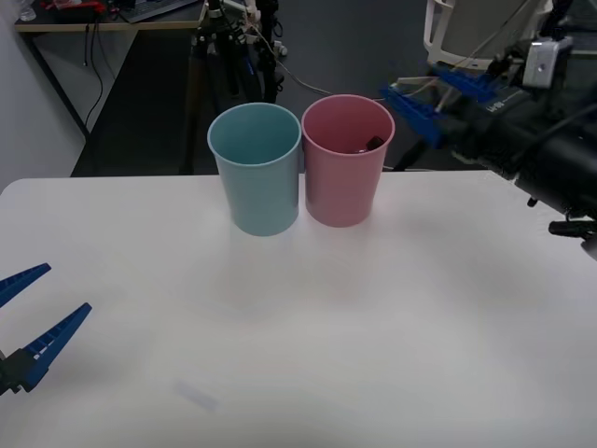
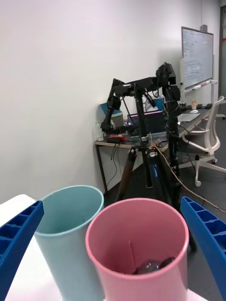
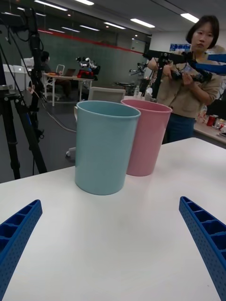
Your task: Grasp the object on the table and drop it into the matching bin: aluminum can to the light blue bin, PET bottle to the pink bin.
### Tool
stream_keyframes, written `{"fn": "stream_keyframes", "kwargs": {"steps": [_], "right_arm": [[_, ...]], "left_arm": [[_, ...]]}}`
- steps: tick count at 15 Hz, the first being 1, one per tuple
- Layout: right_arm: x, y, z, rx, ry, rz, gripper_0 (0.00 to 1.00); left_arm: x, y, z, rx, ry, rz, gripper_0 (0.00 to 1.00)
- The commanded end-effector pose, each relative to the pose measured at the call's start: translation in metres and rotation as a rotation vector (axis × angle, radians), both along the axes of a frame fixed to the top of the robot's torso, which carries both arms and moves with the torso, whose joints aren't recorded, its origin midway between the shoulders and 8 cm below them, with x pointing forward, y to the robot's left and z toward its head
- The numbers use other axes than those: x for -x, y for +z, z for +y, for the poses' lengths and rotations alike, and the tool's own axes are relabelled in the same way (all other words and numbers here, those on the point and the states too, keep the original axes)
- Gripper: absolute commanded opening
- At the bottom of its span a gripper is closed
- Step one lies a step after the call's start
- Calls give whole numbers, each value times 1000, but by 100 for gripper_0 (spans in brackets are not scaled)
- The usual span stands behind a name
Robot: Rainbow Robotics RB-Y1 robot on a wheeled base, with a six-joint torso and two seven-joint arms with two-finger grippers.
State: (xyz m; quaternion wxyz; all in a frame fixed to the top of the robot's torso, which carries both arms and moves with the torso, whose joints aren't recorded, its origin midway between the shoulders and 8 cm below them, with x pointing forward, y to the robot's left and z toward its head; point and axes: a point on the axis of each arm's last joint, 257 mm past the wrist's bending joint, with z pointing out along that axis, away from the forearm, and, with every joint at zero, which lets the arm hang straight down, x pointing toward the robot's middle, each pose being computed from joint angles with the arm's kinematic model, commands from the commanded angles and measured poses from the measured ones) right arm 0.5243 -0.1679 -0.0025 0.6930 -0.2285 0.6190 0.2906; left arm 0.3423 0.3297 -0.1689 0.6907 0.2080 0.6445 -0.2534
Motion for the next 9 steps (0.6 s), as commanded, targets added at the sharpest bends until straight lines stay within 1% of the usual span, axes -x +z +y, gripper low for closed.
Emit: {"fn": "stream_keyframes", "kwargs": {"steps": [1, 3, 6, 9], "right_arm": [[21, -12, -18, 26, 14, -26, 100], [38, -22, -35, 52, 21, -60, 100], [61, -38, -55, 68, 29, -68, 100], [82, -58, -76, 100, 13, -88, 100]], "left_arm": [[0, 0, 0, 0, 0, 0, 100], [0, 0, 0, 0, 0, 0, 100], [0, 0, 0, 0, 0, 0, 100], [0, 0, 0, 0, 0, 0, 100]]}}
